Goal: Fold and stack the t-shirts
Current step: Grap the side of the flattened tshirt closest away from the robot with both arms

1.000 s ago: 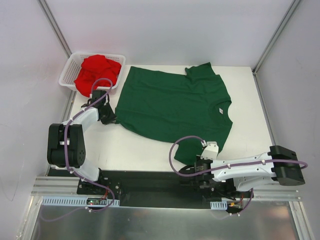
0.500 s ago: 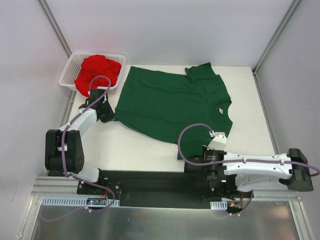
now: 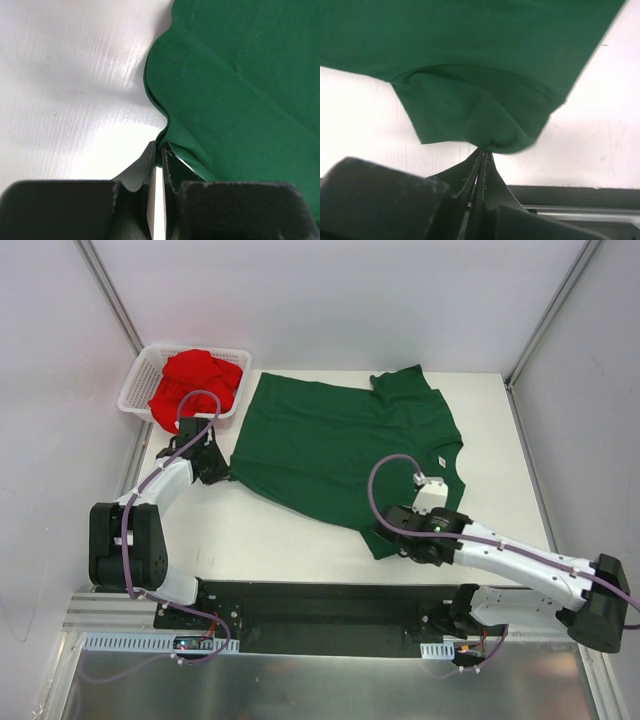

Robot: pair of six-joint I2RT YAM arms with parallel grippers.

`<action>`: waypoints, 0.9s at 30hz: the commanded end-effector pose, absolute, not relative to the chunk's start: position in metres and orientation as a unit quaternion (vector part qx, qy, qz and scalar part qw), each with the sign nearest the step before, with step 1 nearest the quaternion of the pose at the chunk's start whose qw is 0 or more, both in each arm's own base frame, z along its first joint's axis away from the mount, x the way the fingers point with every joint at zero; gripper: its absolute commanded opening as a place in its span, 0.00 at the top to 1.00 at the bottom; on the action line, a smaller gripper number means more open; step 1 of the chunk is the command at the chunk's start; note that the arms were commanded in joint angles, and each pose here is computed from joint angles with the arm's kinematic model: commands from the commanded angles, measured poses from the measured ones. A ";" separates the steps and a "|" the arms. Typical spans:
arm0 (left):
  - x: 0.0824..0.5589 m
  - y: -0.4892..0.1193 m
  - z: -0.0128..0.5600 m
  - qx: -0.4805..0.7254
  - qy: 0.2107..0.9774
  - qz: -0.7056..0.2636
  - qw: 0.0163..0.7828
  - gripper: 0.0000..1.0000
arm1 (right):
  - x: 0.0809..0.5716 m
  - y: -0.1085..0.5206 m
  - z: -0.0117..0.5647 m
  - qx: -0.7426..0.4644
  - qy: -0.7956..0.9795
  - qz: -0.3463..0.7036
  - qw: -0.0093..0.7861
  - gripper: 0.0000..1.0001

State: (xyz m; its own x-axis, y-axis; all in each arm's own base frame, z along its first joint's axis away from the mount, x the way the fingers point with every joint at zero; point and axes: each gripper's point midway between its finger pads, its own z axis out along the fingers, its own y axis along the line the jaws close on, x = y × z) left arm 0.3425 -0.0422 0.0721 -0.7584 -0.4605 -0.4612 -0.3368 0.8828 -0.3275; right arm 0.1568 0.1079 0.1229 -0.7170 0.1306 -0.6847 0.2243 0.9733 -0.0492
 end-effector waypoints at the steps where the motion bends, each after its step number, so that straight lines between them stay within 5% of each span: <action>1: 0.347 -0.040 0.092 -0.207 0.924 -0.120 0.297 1.00 | 0.162 0.146 0.100 0.022 0.946 -0.044 0.321 0.99; 13: 0.341 -0.041 0.085 -0.209 0.926 -0.120 0.289 1.00 | 0.165 0.186 0.047 0.001 0.963 -0.037 0.265 0.99; 20: 0.341 -0.043 0.084 -0.209 0.927 -0.125 0.285 1.00 | 0.162 0.179 0.067 0.003 0.958 -0.035 0.284 0.71; 27: 0.340 -0.042 0.083 -0.211 0.927 -0.123 0.284 1.00 | 0.155 0.172 0.096 0.008 0.951 -0.031 0.307 0.67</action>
